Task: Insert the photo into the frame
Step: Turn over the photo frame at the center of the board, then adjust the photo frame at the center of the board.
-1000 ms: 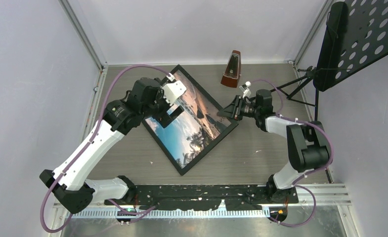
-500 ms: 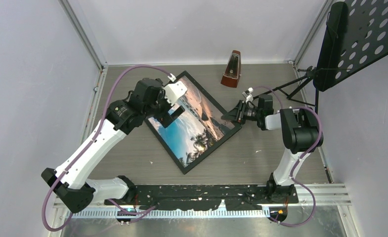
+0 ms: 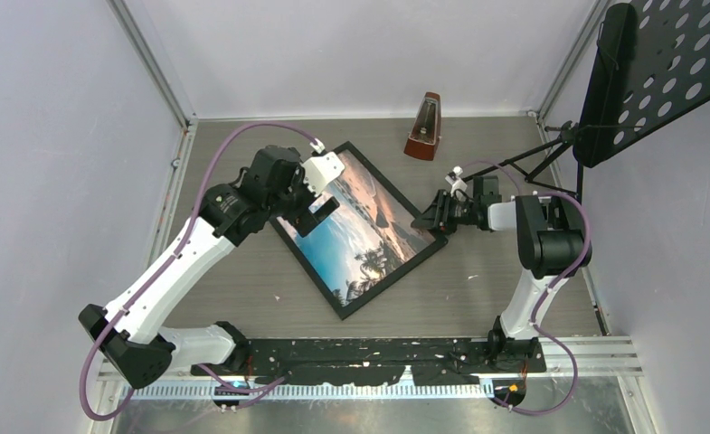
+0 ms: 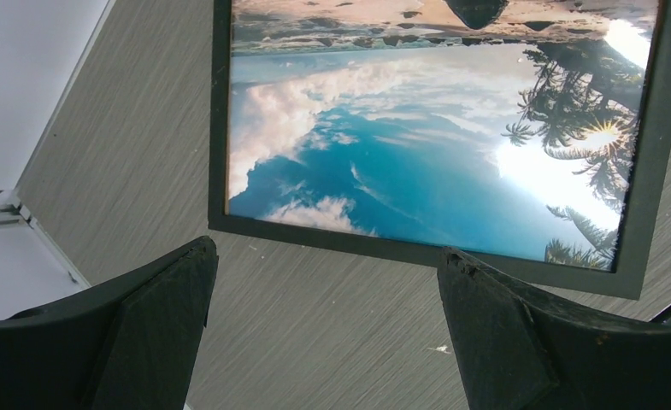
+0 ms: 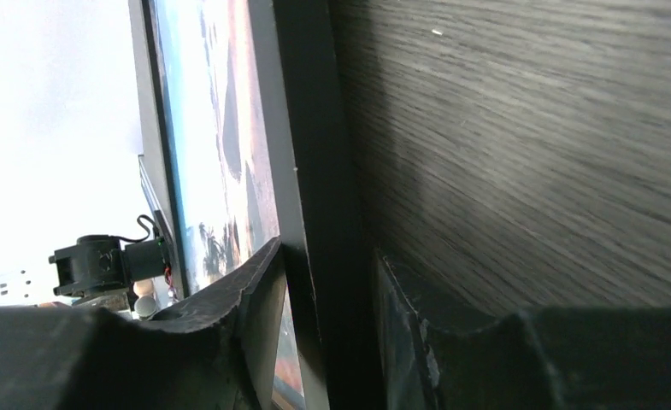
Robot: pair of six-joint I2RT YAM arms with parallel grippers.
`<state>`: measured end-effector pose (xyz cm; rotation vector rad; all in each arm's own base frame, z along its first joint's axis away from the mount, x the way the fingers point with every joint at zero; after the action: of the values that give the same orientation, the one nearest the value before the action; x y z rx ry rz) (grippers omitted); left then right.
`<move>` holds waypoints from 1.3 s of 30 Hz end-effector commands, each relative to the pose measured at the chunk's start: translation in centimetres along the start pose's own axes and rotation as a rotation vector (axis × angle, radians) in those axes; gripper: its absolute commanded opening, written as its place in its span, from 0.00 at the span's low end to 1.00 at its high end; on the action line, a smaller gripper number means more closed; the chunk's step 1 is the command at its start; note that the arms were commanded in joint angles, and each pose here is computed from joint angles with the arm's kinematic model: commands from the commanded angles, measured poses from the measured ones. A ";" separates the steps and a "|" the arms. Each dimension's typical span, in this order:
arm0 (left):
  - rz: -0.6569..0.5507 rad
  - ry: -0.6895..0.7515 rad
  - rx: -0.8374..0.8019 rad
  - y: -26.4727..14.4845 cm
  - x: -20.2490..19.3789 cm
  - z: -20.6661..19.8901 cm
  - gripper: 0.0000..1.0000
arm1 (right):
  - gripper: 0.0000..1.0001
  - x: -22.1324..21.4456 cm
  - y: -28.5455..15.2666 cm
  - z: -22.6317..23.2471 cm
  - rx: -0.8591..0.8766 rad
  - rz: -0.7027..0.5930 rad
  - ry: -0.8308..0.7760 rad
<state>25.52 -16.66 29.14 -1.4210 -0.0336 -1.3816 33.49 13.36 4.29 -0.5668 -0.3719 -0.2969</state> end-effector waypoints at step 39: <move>0.458 -0.615 -0.059 10.1 -13.8 0.6 1.00 | 0.87 0.0 -6.5 -1.3 -0.441 0.158 -0.318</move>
<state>28.32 -10.82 14.73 -1.6002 -0.0188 -0.6719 30.97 8.60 5.78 -0.9786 -0.5114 -0.1508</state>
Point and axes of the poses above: each gripper's point midway between its finger pads, its own y axis out along the fingers, its own z axis along the line the jaws close on, x = y × z, the point moved 3 cm from there along -y, back along the fingers, and after that the axes turned 4 degrees about -y, right-handed, at the moved point
